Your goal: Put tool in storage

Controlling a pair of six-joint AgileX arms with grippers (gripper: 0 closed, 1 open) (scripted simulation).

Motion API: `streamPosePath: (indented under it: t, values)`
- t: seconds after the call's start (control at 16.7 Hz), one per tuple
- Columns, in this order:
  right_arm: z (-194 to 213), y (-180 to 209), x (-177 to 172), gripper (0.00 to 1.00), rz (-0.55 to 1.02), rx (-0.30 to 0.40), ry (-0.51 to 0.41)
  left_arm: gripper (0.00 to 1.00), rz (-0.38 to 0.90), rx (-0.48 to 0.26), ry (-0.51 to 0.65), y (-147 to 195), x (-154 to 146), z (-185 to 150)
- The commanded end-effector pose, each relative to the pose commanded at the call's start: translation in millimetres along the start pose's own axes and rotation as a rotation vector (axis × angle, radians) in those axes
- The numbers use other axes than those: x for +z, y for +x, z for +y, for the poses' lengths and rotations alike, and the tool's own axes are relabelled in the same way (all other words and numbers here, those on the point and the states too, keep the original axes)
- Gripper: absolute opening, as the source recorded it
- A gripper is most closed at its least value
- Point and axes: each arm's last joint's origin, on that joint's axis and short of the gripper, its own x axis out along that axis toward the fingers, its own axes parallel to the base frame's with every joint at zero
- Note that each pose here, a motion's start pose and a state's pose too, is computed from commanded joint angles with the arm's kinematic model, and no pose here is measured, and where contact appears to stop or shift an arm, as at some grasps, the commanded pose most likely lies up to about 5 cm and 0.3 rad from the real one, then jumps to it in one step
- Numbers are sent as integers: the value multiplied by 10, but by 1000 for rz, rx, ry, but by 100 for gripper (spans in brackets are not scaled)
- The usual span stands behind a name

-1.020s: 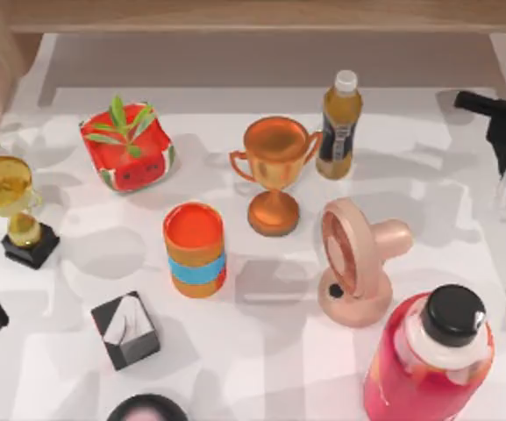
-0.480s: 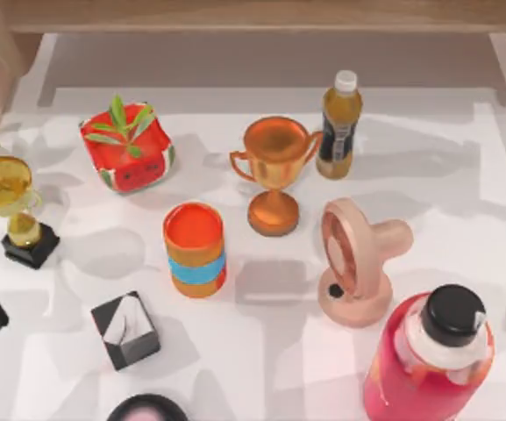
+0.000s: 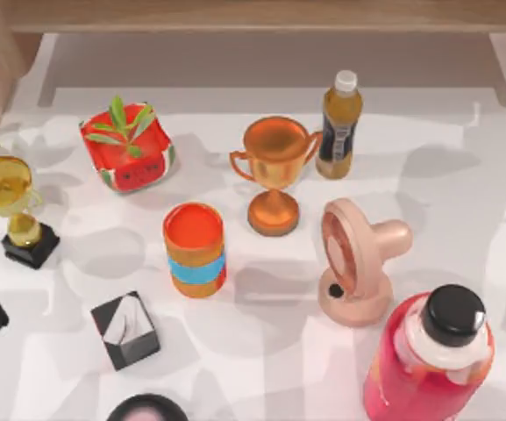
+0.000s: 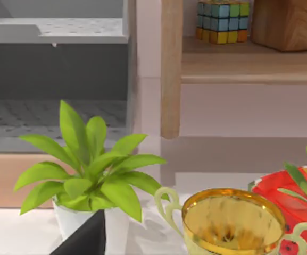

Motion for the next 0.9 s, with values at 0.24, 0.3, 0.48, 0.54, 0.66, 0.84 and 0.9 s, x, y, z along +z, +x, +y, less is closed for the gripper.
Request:
streamPosePath:
  t: [0.24, 0.3, 0.48, 0.54, 0.66, 0.84, 0.9]
  values:
    - [30, 382, 34, 0, 110, -3, -142, 100, 0, 0, 0, 0, 0, 0]
    - [35, 406, 34, 0, 120, -4, -155, 100, 0, 0, 0, 0, 0, 0]
    - [36, 409, 34, 0, 121, -4, -156, 100, 0, 0, 0, 0, 0, 0]
    - [15, 429, 31, 0, 124, -2, -149, 100, 0, 0, 0, 0, 0, 0]
    - [38, 374, 39, 0, 109, -10, -161, 100, 0, 0, 0, 0, 0, 0]
    - [156, -39, 42, 0, 36, -82, -234, 100, 0, 0, 0, 0, 0, 0]
    - [222, -247, 29, 0, 4, -128, -272, 100, 0, 0, 0, 0, 0, 0]
